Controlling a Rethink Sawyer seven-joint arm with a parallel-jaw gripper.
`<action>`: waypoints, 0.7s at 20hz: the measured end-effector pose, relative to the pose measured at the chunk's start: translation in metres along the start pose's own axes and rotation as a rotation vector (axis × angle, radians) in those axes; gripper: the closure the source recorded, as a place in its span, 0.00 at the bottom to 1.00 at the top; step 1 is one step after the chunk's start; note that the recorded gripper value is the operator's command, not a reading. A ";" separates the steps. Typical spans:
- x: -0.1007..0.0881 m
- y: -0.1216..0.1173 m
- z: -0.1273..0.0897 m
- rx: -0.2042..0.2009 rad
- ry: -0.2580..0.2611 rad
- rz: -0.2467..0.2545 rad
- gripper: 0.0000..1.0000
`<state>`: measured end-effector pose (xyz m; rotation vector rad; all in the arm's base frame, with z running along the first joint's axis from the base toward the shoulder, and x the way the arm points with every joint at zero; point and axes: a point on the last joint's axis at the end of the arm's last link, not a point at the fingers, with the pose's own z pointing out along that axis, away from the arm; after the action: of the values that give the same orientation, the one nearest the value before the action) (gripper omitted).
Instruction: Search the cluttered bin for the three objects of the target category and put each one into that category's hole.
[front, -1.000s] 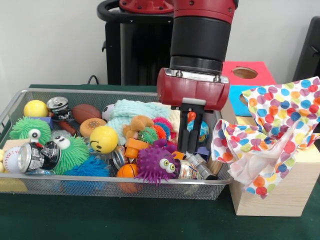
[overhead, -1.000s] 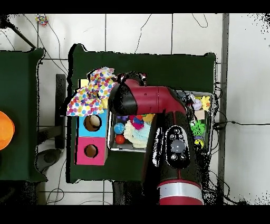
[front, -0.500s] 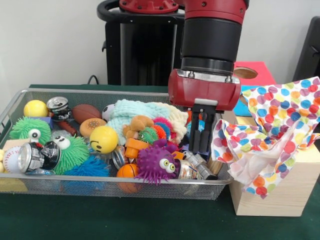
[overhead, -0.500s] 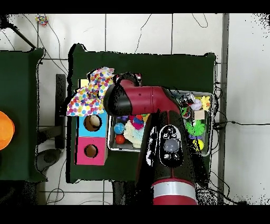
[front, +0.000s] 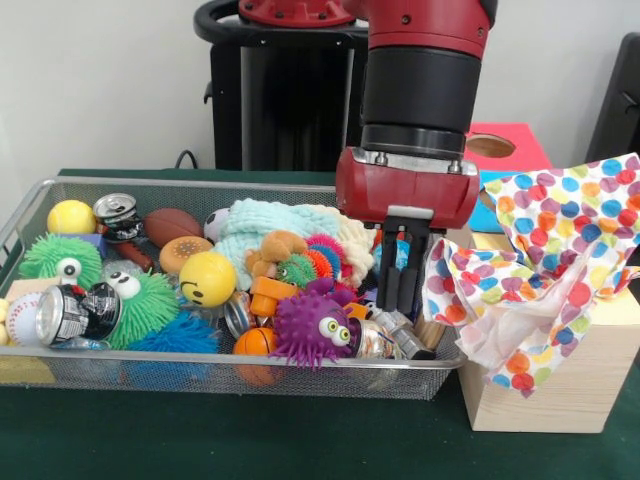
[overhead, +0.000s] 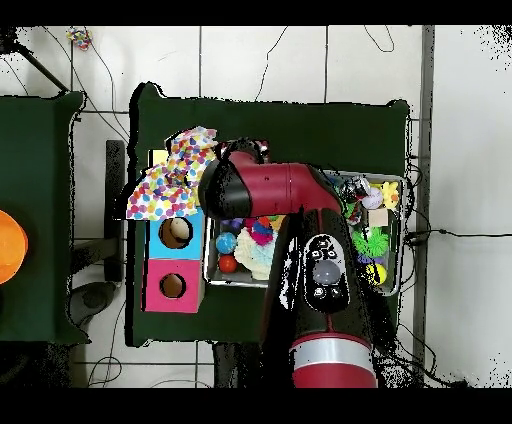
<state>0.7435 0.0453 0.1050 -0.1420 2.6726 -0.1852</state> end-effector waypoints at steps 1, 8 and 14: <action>0.000 -0.001 0.001 -0.001 0.001 0.002 1.00; 0.011 -0.006 0.014 -0.008 0.017 0.016 1.00; 0.012 -0.005 0.013 -0.009 0.021 0.019 1.00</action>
<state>0.7392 0.0371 0.0893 -0.1188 2.6953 -0.1692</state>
